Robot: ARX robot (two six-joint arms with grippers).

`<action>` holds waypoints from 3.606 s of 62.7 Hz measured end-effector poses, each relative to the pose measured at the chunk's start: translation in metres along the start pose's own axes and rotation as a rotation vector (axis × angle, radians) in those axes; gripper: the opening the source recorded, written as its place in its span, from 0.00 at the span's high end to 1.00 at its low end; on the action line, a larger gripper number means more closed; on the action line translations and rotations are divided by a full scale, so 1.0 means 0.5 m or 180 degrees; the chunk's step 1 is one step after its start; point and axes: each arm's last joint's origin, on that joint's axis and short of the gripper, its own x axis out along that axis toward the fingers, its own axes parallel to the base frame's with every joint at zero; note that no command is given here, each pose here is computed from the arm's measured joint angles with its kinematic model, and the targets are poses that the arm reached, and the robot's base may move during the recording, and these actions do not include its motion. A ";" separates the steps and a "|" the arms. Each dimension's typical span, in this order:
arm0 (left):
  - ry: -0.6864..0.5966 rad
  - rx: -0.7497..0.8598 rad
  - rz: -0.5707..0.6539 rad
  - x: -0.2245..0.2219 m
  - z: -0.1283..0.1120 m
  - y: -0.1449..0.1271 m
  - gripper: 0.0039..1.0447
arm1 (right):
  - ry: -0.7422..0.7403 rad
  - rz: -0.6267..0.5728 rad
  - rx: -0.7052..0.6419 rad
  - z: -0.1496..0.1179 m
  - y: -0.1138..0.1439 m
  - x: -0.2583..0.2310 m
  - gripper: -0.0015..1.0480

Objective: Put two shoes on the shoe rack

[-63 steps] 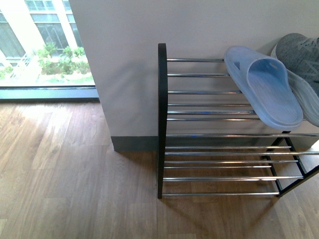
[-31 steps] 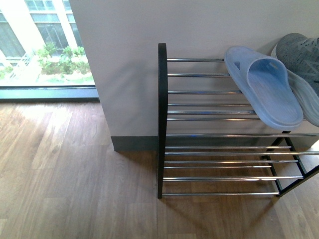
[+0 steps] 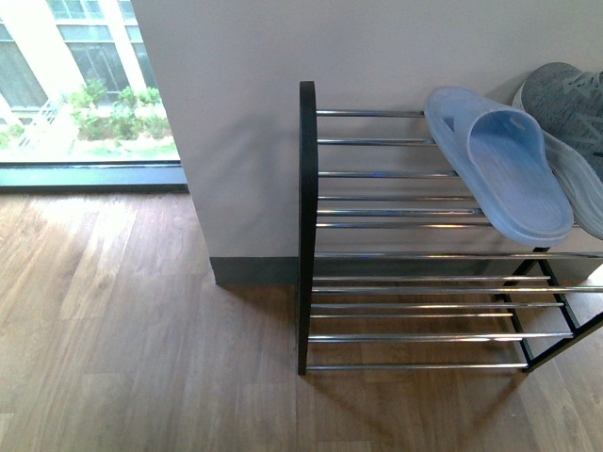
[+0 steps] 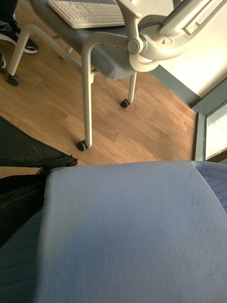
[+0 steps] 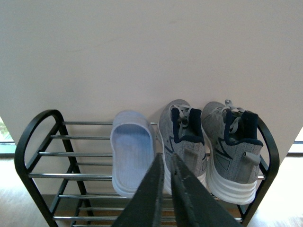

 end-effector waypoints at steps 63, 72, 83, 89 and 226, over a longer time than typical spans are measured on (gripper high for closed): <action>-0.0133 -0.1104 -0.0488 -0.026 0.139 -0.165 0.99 | 0.0004 0.0005 0.0010 0.000 0.000 0.000 0.09; -0.0114 -0.0910 -0.1179 -0.035 0.253 -0.286 0.99 | 0.0002 0.0004 0.0010 0.000 0.000 0.000 0.09; 0.0021 -0.0292 -0.1466 -0.009 0.293 -0.398 0.99 | 0.0002 0.0005 0.0010 0.000 0.000 0.000 0.09; 0.0124 0.0042 -0.1488 0.011 0.289 -0.444 0.99 | 0.0002 0.0005 0.0010 0.000 0.000 0.000 0.09; -0.1859 -0.0791 -0.2306 0.084 0.103 -0.062 0.99 | 0.0001 0.0005 0.0010 0.000 0.000 0.000 0.09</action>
